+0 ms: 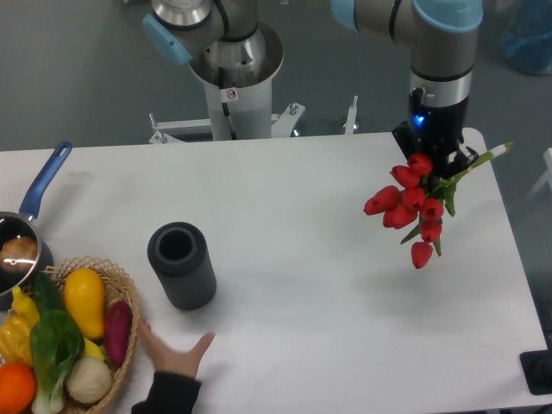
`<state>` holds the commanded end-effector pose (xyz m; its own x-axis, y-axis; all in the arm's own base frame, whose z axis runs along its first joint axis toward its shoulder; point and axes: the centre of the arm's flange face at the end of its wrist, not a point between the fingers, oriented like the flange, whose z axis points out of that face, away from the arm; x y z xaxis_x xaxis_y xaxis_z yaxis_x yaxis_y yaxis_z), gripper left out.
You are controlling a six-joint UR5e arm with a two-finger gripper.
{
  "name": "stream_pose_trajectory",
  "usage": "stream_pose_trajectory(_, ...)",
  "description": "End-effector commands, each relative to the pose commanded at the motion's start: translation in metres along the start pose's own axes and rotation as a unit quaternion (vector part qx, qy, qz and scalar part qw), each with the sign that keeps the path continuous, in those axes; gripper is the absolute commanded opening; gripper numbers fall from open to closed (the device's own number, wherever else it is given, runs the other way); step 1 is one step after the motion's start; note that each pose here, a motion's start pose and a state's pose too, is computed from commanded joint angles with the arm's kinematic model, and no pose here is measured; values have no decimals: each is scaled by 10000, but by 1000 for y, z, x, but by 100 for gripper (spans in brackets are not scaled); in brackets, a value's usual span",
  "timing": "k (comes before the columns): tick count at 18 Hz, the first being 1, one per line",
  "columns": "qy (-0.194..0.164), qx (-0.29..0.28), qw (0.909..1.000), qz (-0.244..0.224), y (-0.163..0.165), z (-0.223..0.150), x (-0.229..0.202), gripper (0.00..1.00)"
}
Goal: Place the flowers on the table
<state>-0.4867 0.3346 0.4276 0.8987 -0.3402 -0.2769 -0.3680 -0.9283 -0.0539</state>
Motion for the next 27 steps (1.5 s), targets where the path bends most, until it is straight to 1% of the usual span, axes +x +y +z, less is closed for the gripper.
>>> stream_pose_trajectory(3,0,-6,10000,-23,-1,0,0,16)
stream_pose_trajectory(6,117,3,9999,-31,-4,10,8,17)
stream_pose_trajectory(9,284,25,9996,-51,-15,27,23,20)
stream_pose_trajectory(11,403,30,9992,-36,-24,39,27,26)
stream_pose_trajectory(12,427,33,9991,-30,-26,42,29,31)
stream_pose_trajectory(14,477,52,9988,27,-33,46,31,49)
stream_pose_trajectory(15,497,73,9987,85,-39,49,32,67)
stream_pose_trajectory(16,522,80,9985,122,-44,53,33,80)
stream_pose_trajectory(17,553,79,9984,121,-44,57,33,88)
stream_pose_trajectory(19,569,84,9983,97,-45,58,33,100)
stream_pose_trajectory(24,531,86,9985,68,-45,55,33,100)
stream_pose_trajectory(27,575,148,9982,-43,-34,57,30,100)
